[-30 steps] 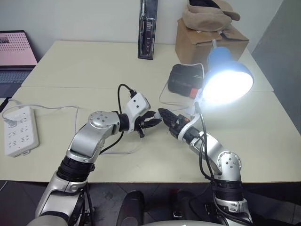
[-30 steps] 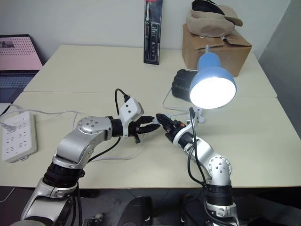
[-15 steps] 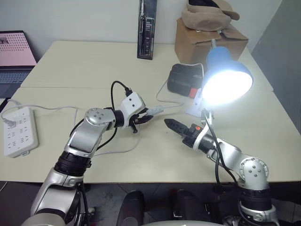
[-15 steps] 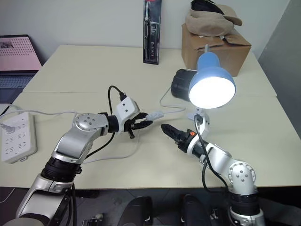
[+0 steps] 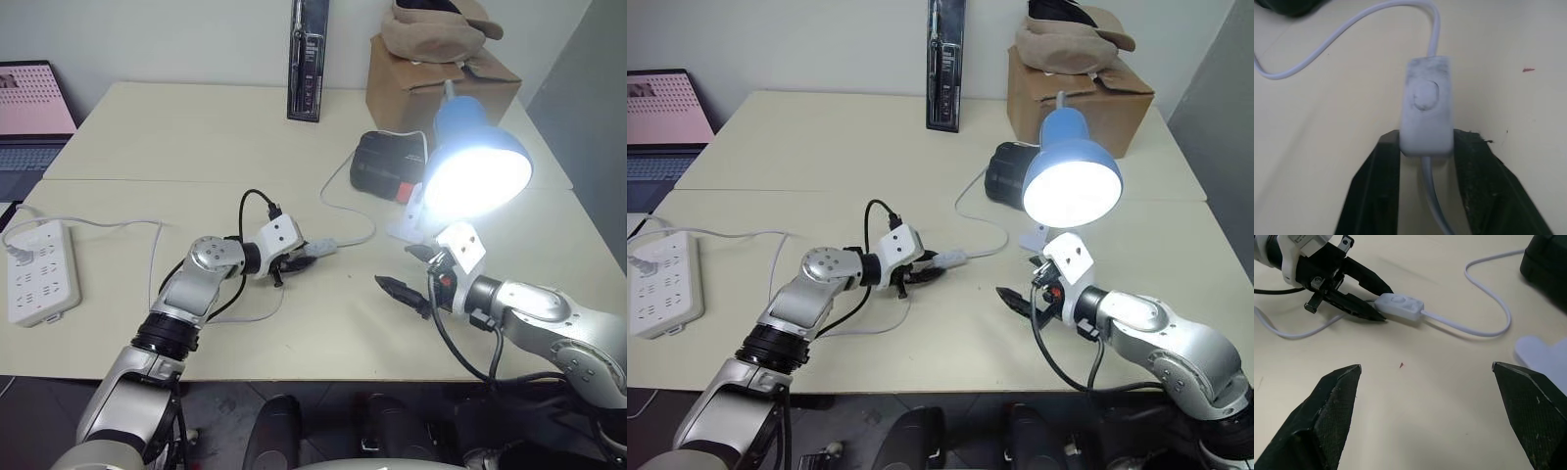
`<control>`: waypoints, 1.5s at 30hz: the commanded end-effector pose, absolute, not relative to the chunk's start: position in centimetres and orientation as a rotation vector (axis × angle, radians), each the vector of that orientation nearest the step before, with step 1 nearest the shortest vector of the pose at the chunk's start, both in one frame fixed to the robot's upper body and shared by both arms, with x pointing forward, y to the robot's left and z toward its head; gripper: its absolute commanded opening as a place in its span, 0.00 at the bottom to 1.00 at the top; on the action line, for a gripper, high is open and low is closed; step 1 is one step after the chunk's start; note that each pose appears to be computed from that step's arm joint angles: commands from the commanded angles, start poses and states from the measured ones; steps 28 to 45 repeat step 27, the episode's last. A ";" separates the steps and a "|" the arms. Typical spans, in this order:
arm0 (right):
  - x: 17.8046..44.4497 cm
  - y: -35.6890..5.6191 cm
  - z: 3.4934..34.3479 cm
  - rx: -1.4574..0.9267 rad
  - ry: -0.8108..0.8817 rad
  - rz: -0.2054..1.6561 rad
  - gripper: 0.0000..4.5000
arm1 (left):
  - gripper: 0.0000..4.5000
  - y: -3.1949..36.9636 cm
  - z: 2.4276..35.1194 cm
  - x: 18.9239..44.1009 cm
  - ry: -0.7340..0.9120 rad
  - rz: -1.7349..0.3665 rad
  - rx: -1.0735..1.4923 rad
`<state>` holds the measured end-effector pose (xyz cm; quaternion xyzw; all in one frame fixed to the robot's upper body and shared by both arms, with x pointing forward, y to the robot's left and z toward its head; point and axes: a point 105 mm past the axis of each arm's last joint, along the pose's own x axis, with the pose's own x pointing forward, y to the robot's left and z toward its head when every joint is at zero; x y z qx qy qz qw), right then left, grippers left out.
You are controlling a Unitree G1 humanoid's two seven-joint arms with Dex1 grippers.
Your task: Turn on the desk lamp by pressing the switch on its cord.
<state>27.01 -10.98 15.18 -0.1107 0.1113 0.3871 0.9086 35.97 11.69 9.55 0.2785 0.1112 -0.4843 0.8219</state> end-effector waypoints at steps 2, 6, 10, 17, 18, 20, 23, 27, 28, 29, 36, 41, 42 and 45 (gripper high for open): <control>27.7 -10.8 15.9 -0.298 0.153 0.813 1.00 | 0.68 11.6 11.6 35.7 0.145 -1.041 0.589; 28.0 -10.8 15.7 -0.316 0.143 0.836 1.00 | 0.82 12.7 14.2 35.8 0.060 -0.975 0.571; 28.5 -11.7 16.0 -0.371 0.121 0.861 1.00 | 0.90 15.5 18.4 34.7 -0.031 -0.909 0.520; 28.7 -14.3 17.3 -0.440 0.058 0.893 1.00 | 0.90 21.5 18.7 29.2 0.136 -0.785 0.470; 28.8 -14.9 17.5 -0.444 0.056 0.892 1.00 | 0.90 22.1 18.0 27.6 0.192 -0.798 0.458; 28.8 -15.6 17.6 -0.459 0.057 0.907 1.00 | 0.90 22.3 17.4 25.9 0.239 -0.826 0.419; 28.8 -15.8 17.7 -0.472 0.053 0.921 1.00 | 0.90 22.7 17.1 25.2 0.271 -0.815 0.384; 28.8 -15.9 17.6 -0.481 0.055 0.944 1.00 | 0.90 22.8 16.9 24.9 0.287 -0.818 0.334; 28.8 -15.9 17.6 -0.481 0.055 0.944 1.00 | 0.90 22.8 16.9 24.9 0.287 -0.818 0.334; 28.8 -15.9 17.6 -0.481 0.055 0.944 1.00 | 0.90 22.8 16.9 24.9 0.287 -0.818 0.334; 28.8 -15.9 17.6 -0.481 0.055 0.944 1.00 | 0.90 22.8 16.9 24.9 0.287 -0.818 0.334; 28.8 -15.9 17.6 -0.481 0.055 0.944 1.00 | 0.90 22.8 16.9 24.9 0.287 -0.818 0.334; 28.8 -15.9 17.6 -0.481 0.055 0.944 1.00 | 0.90 22.8 16.9 24.9 0.287 -0.818 0.334; 28.8 -15.9 17.6 -0.481 0.055 0.944 1.00 | 0.90 22.8 16.9 24.9 0.287 -0.818 0.334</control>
